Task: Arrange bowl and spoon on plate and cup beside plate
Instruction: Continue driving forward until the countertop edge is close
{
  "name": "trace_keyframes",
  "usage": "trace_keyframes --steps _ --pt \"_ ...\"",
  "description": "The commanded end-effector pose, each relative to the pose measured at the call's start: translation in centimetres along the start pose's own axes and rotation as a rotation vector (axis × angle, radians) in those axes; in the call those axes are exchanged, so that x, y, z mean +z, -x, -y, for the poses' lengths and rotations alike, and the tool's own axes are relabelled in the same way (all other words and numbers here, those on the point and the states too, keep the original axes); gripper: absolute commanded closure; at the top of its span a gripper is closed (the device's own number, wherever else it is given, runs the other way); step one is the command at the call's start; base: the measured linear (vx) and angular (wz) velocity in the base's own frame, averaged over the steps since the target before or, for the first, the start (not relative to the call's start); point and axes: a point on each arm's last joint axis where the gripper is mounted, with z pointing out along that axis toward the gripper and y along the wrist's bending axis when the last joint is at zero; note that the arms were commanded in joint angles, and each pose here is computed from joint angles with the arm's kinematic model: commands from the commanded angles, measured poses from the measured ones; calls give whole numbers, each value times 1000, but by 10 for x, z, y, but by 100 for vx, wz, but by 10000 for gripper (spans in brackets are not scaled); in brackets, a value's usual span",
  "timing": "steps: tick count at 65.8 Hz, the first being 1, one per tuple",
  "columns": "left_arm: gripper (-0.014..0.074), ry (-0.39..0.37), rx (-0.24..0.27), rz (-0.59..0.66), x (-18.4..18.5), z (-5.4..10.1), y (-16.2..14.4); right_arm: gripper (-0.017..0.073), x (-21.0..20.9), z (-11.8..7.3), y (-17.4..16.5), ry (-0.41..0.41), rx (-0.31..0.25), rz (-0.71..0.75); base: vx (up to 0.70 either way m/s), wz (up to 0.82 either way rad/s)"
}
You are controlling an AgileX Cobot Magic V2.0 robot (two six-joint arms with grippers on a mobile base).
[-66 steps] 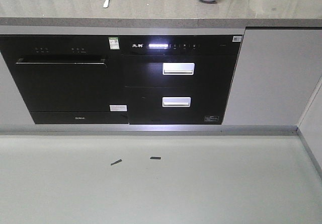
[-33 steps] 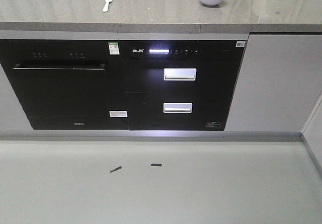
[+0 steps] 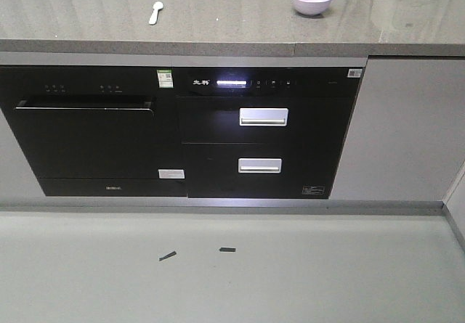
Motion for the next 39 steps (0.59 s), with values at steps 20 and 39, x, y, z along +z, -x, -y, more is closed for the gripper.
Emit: trace_keyframes --steps 20,39 --pt "599 -18 -7 39 1 1 -4 565 0 0 2 -2 -10 70 13 0" --pt "599 -18 -7 39 1 1 -4 565 0 0 2 -2 -10 70 13 -1"
